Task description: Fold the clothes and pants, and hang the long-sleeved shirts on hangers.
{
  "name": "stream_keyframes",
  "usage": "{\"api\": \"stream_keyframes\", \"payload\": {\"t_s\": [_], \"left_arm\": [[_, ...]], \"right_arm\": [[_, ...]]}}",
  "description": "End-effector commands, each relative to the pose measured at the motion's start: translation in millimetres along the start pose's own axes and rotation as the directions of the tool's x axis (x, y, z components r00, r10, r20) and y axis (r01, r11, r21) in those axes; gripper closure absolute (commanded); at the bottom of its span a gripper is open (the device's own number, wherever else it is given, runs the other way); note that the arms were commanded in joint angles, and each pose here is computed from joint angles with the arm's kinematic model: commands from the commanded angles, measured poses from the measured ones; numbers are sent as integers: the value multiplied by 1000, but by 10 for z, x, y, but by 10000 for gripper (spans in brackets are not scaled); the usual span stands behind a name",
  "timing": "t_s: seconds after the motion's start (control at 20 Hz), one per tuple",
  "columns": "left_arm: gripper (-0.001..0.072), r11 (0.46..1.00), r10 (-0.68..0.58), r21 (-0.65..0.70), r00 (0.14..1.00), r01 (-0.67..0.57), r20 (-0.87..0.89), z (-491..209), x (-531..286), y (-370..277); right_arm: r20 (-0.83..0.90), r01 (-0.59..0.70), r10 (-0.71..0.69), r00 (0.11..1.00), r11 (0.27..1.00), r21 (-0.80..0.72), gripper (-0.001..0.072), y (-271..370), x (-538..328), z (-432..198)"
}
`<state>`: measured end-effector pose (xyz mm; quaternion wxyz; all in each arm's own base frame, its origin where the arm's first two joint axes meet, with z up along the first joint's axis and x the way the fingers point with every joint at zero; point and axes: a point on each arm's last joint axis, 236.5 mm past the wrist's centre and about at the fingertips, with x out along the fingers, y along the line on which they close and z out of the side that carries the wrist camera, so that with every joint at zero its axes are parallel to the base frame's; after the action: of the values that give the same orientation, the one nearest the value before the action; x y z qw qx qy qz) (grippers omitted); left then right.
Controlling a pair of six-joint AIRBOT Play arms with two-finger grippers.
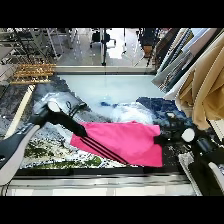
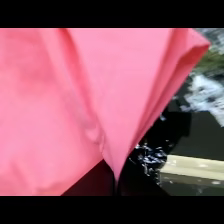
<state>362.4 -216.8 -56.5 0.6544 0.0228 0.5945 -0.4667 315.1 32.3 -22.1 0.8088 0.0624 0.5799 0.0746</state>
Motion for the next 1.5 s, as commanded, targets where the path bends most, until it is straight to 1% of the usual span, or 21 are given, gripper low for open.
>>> {"api": "stream_keyframes", "payload": {"t_s": [0.0,0.1,0.2,0.35,0.4,0.5,0.65,0.75,0.85,0.9,0.95,1.0,1.05,1.1,1.15,1.2,1.25,1.3,1.35,1.4,1.45], "left_arm": [[696,993,58,-100,998,-56,22,103,556,233],[696,977,86,-200,996,-76,40,132,621,383],[696,975,47,-218,996,-28,82,243,313,292],[696,980,-40,-180,972,83,231,487,-812,-176],[696,976,-27,-199,959,86,282,478,-1199,-284],[696,976,58,-218,923,29,381,356,-1895,-400],[696,972,161,-229,863,-55,480,224,-2478,-490],[696,971,180,-226,849,-73,496,198,-2577,-537],[696,973,168,-222,858,-65,485,196,-2530,-548],[696,973,159,-223,865,-56,477,197,-2492,-537],[696,974,152,-222,870,-50,470,207,-2452,-526],[696,974,141,-223,876,-40,461,219,-2394,-508],[696,974,127,-225,886,-26,446,226,-2312,-483],[696,974,109,-224,897,-11,428,242,-2213,-464],[695,974,84,-225,911,10,404,259,-2076,-441],[695,975,59,-221,924,28,378,282,-1934,-416],[695,977,28,-207,938,47,345,306,-1751,-396],[695,976,-6,-204,952,72,308,323,-1549,-371],[695,972,-35,-213,961,96,273,332,-1355,-336],[695,967,-66,-225,970,120,234,328,-1145,-297],[695,960,-93,-243,975,141,200,308,-957,-247]], "right_arm": [[92,-36,38,995,999,-25,706,286,-431,416],[158,-150,160,974,986,-75,706,921,-603,657],[182,-249,279,943,953,-172,706,1663,-684,772],[148,-344,412,899,874,-345,706,2797,-521,718],[136,-364,442,887,848,-387,706,3117,-414,698],[97,-390,475,874,808,-441,706,3672,-78,668],[-28,-443,481,876,782,-437,693,4177,632,575],[-163,-532,518,840,725,-437,422,4369,669,437],[-134,-503,509,850,712,-490,406,4212,327,728],[-77,-451,484,872,731,-512,356,3974,72,992],[-4,-387,446,895,773,-503,297,3629,-184,1276],[58,-325,394,917,825,-462,288,3235,-406,1504],[89,-282,344,935,870,-406,260,2827,-592,1645],[93,-261,306,947,908,-329,202,2407,-722,1700],[72,-255,281,957,933,-253,202,2040,-755,1665],[36,-269,280,959,947,-178,198,1780,-700,1560],[-19,-303,302,953,949,-90,169,1590,-558,1380],[-78,-339,337,938,941,-8,115,1477,-363,1175],[-138,-384,389,911,921,63,68,1438,-115,935],[-153,-432,446,882,895,115,66,1465,119,771],[-144,-481,503,852,861,163,36,1533,364,640]]}}
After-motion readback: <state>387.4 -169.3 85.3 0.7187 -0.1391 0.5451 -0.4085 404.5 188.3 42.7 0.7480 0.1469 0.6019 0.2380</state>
